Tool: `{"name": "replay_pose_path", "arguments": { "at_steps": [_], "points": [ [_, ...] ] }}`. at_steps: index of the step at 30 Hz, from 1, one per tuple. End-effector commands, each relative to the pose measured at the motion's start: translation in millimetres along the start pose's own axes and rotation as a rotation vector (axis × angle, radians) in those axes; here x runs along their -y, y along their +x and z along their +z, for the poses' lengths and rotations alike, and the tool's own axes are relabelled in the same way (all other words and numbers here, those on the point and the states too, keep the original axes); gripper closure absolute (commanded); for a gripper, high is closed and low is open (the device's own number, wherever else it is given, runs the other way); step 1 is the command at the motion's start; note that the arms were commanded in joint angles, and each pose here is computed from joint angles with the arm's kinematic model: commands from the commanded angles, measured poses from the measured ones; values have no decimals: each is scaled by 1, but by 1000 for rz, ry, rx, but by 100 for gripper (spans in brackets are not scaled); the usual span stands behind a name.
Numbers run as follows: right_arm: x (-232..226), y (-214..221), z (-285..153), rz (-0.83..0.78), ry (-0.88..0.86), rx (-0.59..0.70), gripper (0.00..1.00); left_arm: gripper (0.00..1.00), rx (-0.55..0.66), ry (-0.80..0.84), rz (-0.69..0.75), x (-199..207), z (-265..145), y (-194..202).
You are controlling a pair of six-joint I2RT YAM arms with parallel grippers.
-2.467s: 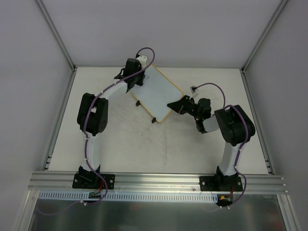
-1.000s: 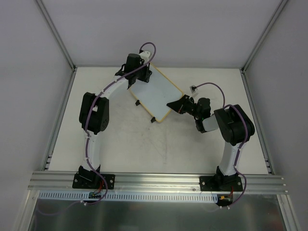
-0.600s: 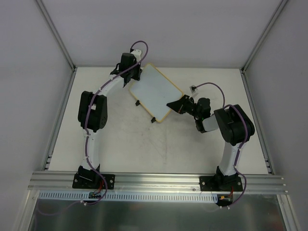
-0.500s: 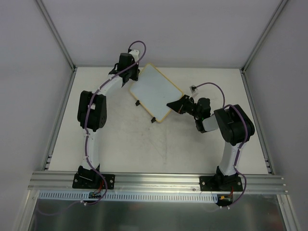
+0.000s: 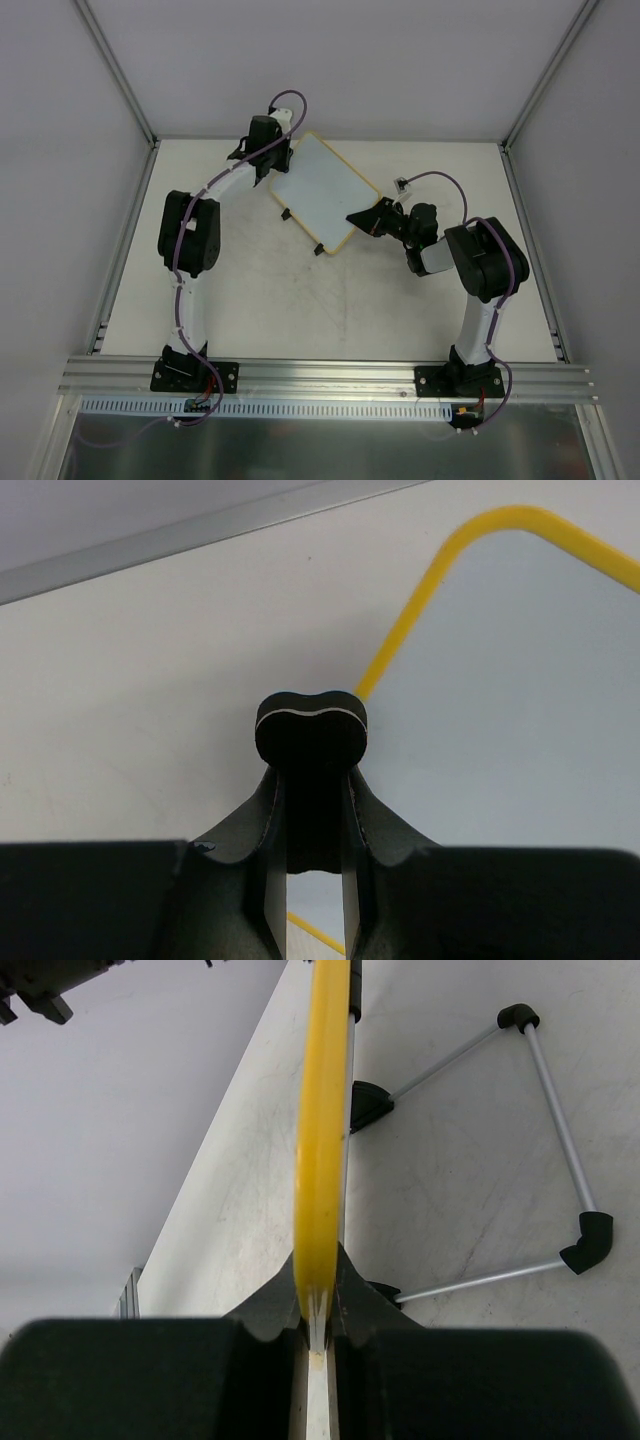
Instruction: Erase the whiteboard
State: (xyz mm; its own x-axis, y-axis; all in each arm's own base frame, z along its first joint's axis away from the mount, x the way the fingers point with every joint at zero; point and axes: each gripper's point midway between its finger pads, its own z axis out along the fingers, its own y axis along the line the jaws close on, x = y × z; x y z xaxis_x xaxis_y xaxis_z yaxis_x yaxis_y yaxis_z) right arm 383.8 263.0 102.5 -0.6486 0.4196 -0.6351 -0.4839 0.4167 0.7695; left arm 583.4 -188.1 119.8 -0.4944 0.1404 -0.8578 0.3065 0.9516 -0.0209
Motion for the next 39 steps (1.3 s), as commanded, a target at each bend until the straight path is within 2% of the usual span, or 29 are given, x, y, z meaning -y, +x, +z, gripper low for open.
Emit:
{"name": "replay_pose_path", "arguments": {
  "at_steps": [1,5,8,22,31,39],
  "points": [
    [-68,-13,5,-202,-284,35,100,100,-18,135,46,72,-26,9],
    [-69,-14,5,-202,-287,36,100,100,32,149,81,105,-33,16],
    [-69,-13,4,-199,-285,34,100,100,25,194,45,123,-34,26],
    [-70,-14,5,-200,-291,34,100,100,22,374,76,206,-64,60],
    [-72,-13,1,-202,-290,34,100,100,4,499,111,231,-83,69],
    [-70,-12,3,-199,-292,29,100,100,-33,731,168,257,-120,84]
  ]
}}
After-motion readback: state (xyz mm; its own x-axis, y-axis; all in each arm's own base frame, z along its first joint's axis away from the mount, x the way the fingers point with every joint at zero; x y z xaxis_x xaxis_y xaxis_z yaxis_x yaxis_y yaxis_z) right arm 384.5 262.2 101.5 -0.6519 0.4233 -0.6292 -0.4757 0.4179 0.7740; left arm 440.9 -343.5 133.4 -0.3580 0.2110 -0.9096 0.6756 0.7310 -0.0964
